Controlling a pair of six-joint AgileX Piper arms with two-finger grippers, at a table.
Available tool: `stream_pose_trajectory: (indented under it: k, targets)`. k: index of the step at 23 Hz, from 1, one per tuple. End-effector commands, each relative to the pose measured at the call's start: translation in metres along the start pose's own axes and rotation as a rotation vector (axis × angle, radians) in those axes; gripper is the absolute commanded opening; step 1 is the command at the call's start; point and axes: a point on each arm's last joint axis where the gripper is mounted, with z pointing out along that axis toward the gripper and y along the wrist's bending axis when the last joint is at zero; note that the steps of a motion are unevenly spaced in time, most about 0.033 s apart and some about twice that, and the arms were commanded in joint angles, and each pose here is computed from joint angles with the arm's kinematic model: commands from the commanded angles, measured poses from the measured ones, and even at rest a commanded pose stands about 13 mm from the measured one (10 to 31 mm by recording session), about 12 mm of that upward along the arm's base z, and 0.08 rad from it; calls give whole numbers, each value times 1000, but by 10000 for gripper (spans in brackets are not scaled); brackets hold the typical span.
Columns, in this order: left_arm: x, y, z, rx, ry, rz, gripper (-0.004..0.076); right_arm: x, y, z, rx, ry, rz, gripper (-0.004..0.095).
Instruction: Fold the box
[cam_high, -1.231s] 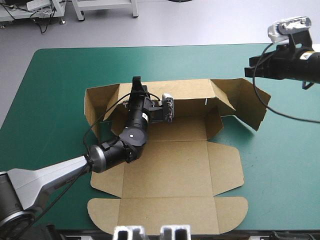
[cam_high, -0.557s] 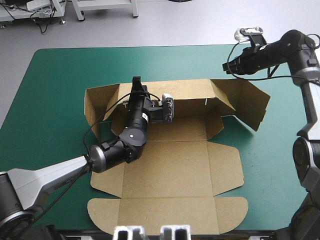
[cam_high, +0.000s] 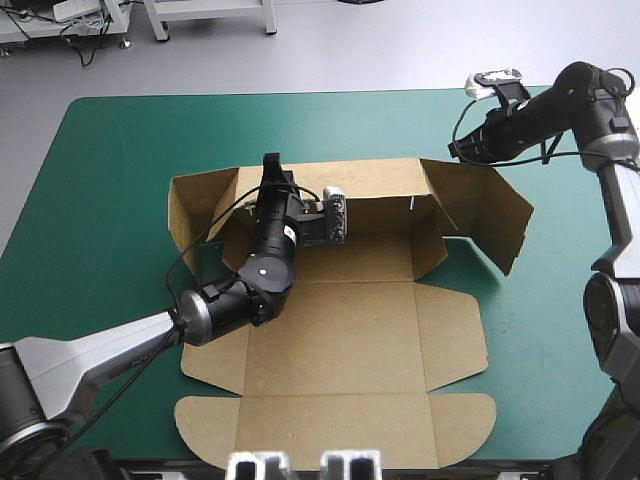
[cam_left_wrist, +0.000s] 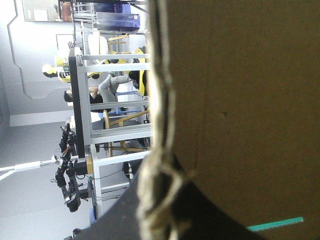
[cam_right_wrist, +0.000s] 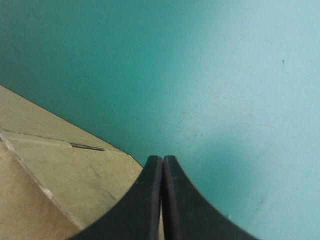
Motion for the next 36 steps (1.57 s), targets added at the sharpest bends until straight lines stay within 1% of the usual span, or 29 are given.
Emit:
stream_pose_trajectory:
  k: [1, 7, 12, 14, 16, 17, 20, 24, 29, 31, 32, 34, 35, 36]
  targets:
    - [4, 21, -10, -73, 24, -51, -10, 0, 23, -35, -23, -65, -35, -19]
    - [5, 20, -10, -65, 30, -60, -10, 35, 28, -18, -96, 34, -79, -19]
    - [5, 20, -10, -65, 30, -60, -10, 56, 33, -11, -126, 78, -103, -19]
    - [5, 20, -10, -63, 31, -62, -10, 60, 36, -8, -146, 27, -103, -19]
    - [5, 19, -10, -60, 32, -73, -10, 67, 39, 0, -170, -82, -83, -19]
    - [5, 19, -10, -55, 34, -78, -10, 78, 39, 11, -167, -133, -75, -19]
    - [6, 19, -10, -57, 43, -80, -10, 106, 41, 26, -157, -198, -84, -19]
    - [6, 19, -10, -54, 42, -88, -10, 126, 52, 26, -207, -265, -135, -19]
    - [6, 18, -10, -54, 45, -102, -10, 140, 59, 23, -201, -276, -208, -15]
    - [6, 18, -10, -54, 46, -102, -10, 140, 60, 21, -198, -273, -216, 12]
    - [6, 18, -10, -54, 46, -102, -10, 140, 60, 21, -199, -275, -214, 43]
    - [7, 19, -10, -55, 48, -102, -10, 141, 59, 21, -195, -269, -221, 123]
    - [7, 19, -10, -56, 49, -102, -10, 141, 59, 22, -192, -264, -227, 179]
    - [7, 19, -10, -56, 49, -102, -10, 142, 59, 22, -194, -258, -233, 211]
